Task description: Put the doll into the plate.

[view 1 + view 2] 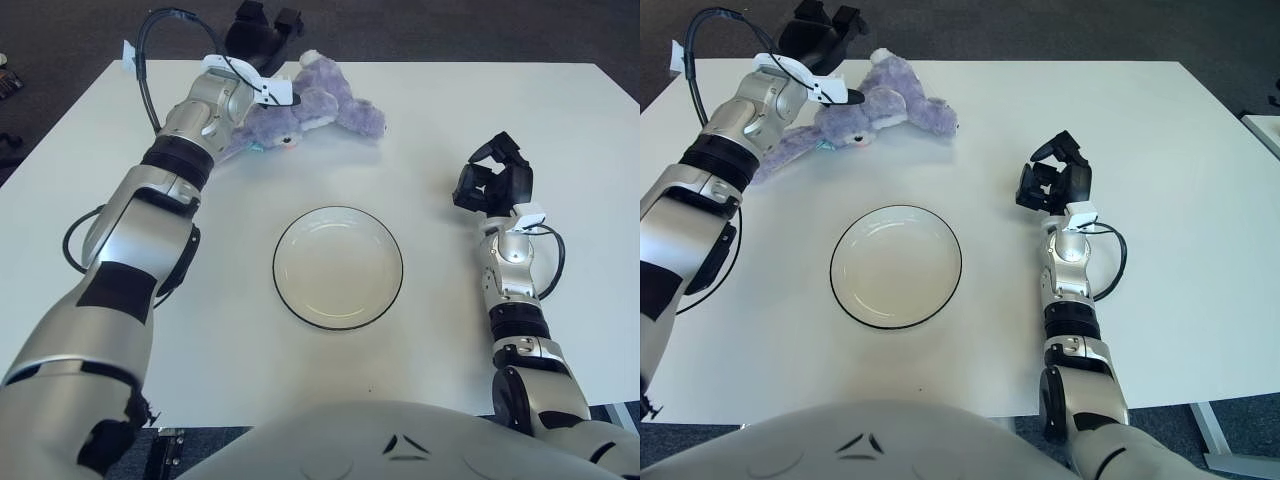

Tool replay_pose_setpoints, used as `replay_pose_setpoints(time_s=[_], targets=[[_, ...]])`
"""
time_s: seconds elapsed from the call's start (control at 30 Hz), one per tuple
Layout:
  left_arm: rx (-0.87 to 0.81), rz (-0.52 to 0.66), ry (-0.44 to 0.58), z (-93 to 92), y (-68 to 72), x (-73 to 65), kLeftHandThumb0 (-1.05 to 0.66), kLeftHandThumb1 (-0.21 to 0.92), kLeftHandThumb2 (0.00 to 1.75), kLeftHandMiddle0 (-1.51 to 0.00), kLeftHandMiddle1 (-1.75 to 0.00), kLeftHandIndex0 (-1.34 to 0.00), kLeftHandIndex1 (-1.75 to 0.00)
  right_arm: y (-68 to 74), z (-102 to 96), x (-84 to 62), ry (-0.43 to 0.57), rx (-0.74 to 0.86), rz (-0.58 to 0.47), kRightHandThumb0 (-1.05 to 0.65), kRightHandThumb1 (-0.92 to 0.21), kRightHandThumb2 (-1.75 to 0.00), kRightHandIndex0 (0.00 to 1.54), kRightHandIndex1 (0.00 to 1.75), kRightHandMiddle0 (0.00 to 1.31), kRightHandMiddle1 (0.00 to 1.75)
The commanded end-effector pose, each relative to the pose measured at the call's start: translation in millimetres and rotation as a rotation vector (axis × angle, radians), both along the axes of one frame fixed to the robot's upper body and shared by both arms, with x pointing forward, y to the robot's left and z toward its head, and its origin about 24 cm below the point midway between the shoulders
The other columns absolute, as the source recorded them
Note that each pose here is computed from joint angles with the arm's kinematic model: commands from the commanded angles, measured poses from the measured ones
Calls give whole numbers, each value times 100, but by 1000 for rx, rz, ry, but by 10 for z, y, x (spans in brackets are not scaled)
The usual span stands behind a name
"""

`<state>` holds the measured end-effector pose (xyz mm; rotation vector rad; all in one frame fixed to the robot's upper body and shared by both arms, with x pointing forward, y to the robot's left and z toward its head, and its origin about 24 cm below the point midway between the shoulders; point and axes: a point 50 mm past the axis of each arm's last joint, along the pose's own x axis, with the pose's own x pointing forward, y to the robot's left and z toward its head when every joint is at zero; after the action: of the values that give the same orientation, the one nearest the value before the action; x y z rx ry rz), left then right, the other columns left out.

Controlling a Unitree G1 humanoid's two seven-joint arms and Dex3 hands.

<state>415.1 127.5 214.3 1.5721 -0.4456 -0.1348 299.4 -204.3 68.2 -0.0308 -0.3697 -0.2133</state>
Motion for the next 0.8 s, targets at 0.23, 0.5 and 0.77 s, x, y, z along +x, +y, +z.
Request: replay_pose_setpoints(time_s=[0.23, 0.5, 0.77], targets=[[85, 13, 51, 5, -41, 69, -103, 75, 60, -7, -174, 0, -74, 34, -306, -144, 126, 19, -16, -47, -35, -128, 133, 175, 58, 175], [147, 74, 88, -78, -15, 102, -105, 87, 47, -11, -175, 0, -68, 30, -307, -154, 133, 13, -14, -47, -35, -127, 133, 175, 58, 175], [150, 116, 111, -138, -17, 117, -105, 92, 44, -10, -175, 0, -65, 31, -308, -160, 137, 14, -15, -47, -35, -127, 134, 175, 58, 175]])
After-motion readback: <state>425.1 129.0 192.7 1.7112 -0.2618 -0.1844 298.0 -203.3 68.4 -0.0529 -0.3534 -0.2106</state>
